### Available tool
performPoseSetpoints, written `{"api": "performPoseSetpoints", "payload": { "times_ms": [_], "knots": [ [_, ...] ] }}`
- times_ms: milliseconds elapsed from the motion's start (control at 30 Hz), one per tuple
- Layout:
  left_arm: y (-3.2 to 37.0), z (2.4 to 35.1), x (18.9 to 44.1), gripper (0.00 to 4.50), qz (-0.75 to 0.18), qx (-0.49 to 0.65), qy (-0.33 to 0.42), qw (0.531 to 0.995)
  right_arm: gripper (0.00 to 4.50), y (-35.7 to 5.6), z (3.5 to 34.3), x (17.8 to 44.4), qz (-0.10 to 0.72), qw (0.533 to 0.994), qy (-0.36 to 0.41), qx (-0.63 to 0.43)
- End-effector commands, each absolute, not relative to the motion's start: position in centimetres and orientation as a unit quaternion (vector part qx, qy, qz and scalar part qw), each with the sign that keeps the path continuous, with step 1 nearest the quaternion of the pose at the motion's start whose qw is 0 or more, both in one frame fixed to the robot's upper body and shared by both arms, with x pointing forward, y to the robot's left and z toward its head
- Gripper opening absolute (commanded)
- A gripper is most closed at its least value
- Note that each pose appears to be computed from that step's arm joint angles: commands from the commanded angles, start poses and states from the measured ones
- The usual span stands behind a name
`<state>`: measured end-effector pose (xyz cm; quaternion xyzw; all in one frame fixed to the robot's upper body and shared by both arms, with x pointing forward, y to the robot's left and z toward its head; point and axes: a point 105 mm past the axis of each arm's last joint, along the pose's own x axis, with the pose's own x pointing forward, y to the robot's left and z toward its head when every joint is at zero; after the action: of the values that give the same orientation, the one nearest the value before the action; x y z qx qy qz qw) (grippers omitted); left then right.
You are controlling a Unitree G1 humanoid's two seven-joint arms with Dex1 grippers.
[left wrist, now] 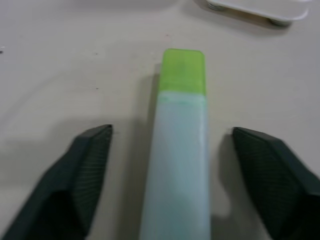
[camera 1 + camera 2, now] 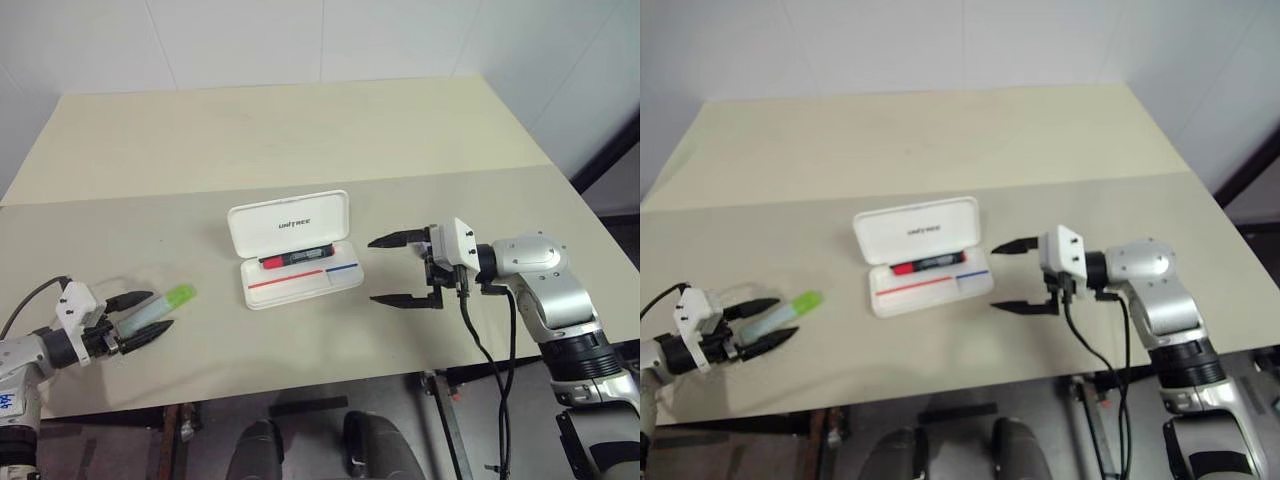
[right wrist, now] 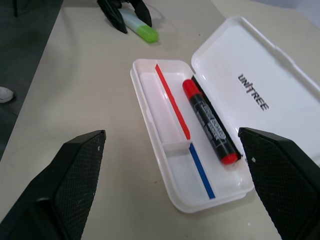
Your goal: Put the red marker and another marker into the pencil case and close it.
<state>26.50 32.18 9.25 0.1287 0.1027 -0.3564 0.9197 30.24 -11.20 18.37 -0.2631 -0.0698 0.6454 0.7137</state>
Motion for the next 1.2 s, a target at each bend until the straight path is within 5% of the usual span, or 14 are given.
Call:
{"api": "performPoseSetpoints", "payload": {
  "times_ms": [33, 200, 500, 800, 1200],
  "knots": [
    [31.8, 7.7, 25.9, 2.63, -0.371, 0.107, 0.127, 0.914, 4.5, -11.6, 19.4, 30.0, 0.634, 0.719, -0.087, -0.272],
    [31.3, 7.4, 25.7, 1.12, -0.377, 0.11, 0.125, 0.911, 4.5, -11.3, 19.4, 29.8, 0.632, 0.72, -0.088, -0.273],
    [28.9, 9.5, 25.7, 1.13, -0.395, 0.128, 0.072, 0.907, 4.5, -11.1, 19.0, 29.8, 0.632, 0.721, -0.084, -0.27],
    [24.2, 15.5, 25.9, 1.13, -0.454, 0.186, 0.001, 0.871, 4.5, -11.0, 18.6, 29.9, 0.63, 0.728, -0.082, -0.258],
    [14.9, 15.7, 29.6, 1.13, -0.536, 0.19, -0.039, 0.822, 4.5, -10.5, 19.0, 29.3, 0.608, 0.748, -0.086, -0.253]
  ]
}}
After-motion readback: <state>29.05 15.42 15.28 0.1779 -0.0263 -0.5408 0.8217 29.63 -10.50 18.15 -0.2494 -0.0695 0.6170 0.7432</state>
